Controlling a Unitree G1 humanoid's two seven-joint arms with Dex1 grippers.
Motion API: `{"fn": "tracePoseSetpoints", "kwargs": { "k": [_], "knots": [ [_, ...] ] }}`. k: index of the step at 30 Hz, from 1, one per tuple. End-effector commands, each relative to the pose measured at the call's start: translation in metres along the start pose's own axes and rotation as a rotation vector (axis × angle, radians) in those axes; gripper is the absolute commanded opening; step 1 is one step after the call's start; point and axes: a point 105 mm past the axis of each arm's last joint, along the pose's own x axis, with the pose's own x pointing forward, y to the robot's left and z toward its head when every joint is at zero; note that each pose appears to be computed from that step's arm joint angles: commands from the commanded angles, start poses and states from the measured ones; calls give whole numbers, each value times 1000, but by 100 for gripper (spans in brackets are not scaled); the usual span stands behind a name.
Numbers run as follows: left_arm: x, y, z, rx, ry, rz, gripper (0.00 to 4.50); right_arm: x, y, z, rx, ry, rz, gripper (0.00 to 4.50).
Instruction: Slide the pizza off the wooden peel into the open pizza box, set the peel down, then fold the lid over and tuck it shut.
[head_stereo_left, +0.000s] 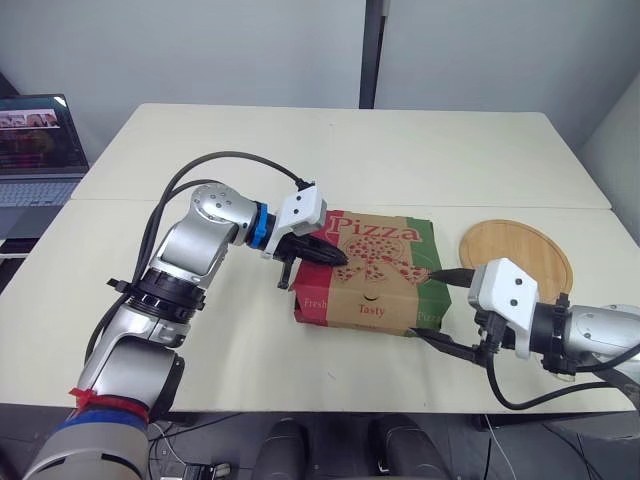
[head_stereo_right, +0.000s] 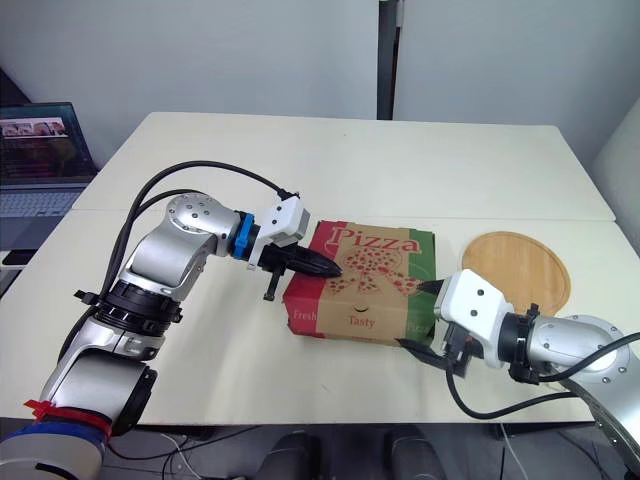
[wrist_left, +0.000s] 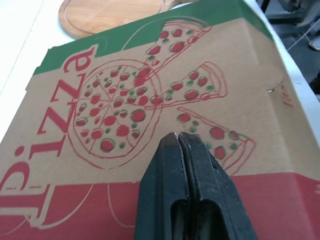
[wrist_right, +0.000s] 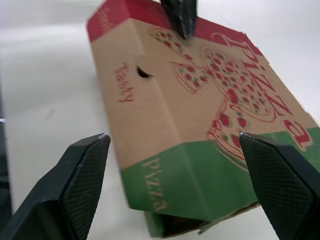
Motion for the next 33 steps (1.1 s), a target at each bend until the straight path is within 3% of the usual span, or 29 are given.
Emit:
{"fn": "tracePoseSetpoints", "kwargs": {
  "k": [1,12,20,26,33],
  "knots": [
    [0,-5,10,51,-10,-17,0,2,-6,0,-72,5,-43,446],
    [9,-20,7,103,21,-91,0,7,-26,-2,-145,-1,-146,446],
    [13,-25,-4,126,68,-102,0,4,-17,-15,-114,23,-114,446],
    [15,-24,-13,131,96,-78,0,-20,-12,-11,-2,-12,-82,446],
    [14,-21,-12,121,86,-59,0,-37,-34,-31,16,97,-183,446]
  ]
}}
